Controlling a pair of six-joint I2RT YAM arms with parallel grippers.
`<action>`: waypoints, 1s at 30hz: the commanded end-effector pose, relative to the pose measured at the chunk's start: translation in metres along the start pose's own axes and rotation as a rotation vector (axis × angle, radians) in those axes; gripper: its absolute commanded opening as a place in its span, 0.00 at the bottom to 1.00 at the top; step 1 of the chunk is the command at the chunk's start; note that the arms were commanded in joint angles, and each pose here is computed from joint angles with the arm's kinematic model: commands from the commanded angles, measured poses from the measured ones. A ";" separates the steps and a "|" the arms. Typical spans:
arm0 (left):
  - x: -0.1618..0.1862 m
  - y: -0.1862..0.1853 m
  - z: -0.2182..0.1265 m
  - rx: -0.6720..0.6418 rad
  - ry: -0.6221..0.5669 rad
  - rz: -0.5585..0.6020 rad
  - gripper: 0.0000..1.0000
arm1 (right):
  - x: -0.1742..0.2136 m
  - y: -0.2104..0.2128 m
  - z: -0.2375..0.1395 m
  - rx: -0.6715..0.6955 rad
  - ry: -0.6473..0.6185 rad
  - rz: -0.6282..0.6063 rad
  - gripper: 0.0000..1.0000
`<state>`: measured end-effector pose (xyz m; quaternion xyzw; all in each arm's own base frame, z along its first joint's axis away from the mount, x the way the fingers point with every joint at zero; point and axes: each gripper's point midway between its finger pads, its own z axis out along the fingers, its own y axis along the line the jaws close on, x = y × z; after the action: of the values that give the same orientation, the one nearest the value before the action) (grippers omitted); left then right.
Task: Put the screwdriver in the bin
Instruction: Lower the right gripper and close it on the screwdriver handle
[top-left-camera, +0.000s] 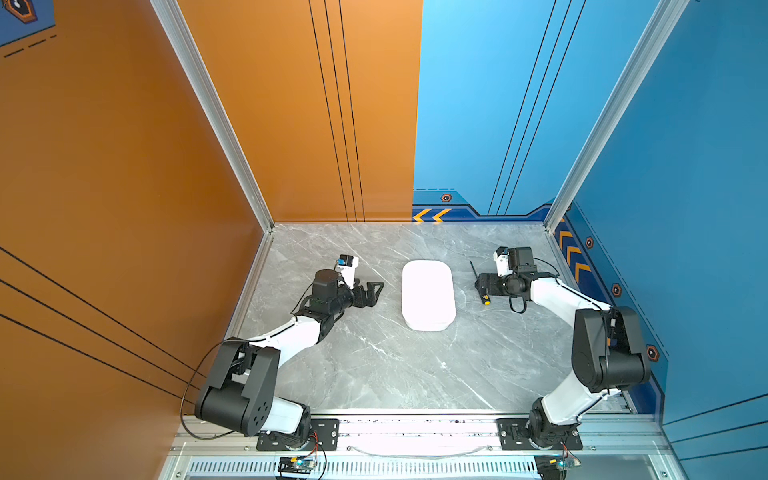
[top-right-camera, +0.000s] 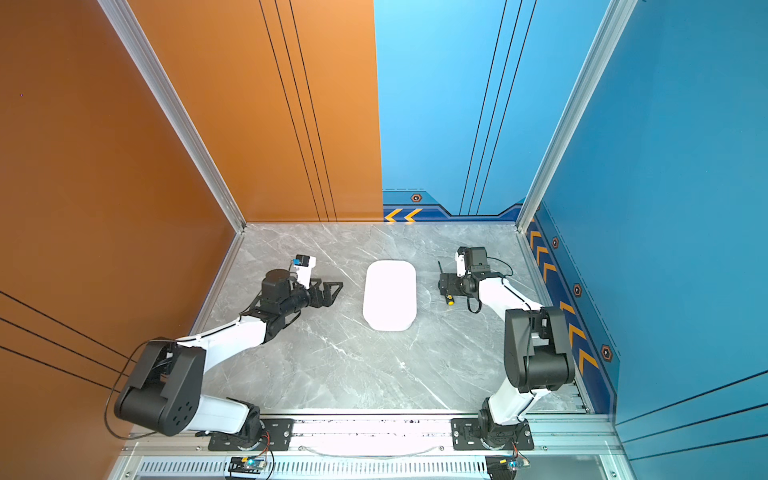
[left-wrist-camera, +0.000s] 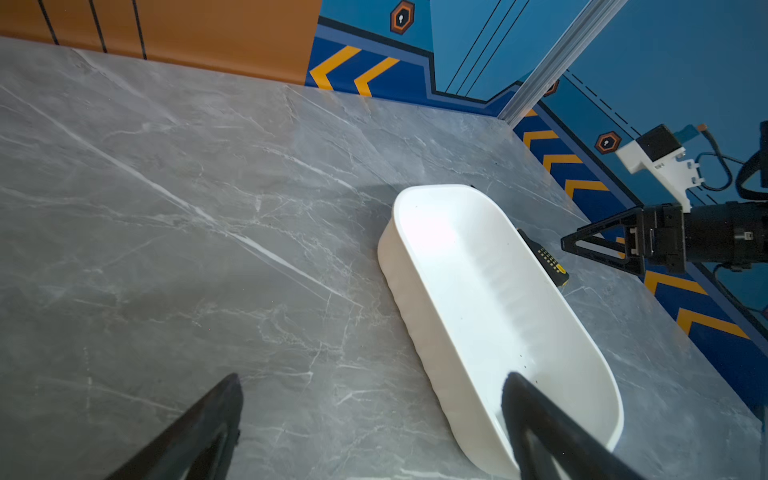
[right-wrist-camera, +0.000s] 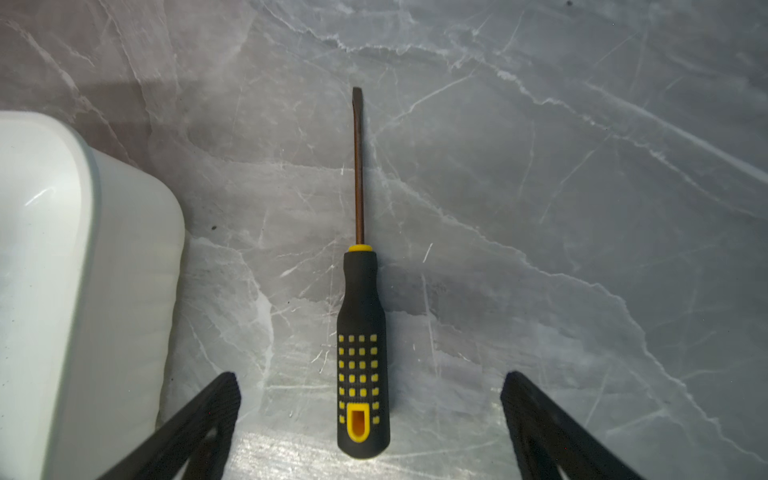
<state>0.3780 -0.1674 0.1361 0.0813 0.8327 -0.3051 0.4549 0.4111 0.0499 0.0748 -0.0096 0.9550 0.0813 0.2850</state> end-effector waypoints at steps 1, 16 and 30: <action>0.007 -0.016 0.009 0.086 0.055 -0.057 0.98 | 0.008 0.008 0.001 -0.022 0.065 0.019 0.96; 0.049 -0.038 0.036 0.179 0.248 -0.177 0.98 | 0.032 0.013 0.020 0.058 0.199 -0.033 0.89; 0.059 -0.036 0.035 0.108 0.353 -0.120 0.98 | 0.034 0.009 0.033 0.125 0.273 -0.076 0.75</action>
<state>0.3559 -0.2267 0.0963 0.1007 0.8755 -0.3740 0.2889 0.4034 0.0678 0.0335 -0.0348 0.9837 0.0277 0.1740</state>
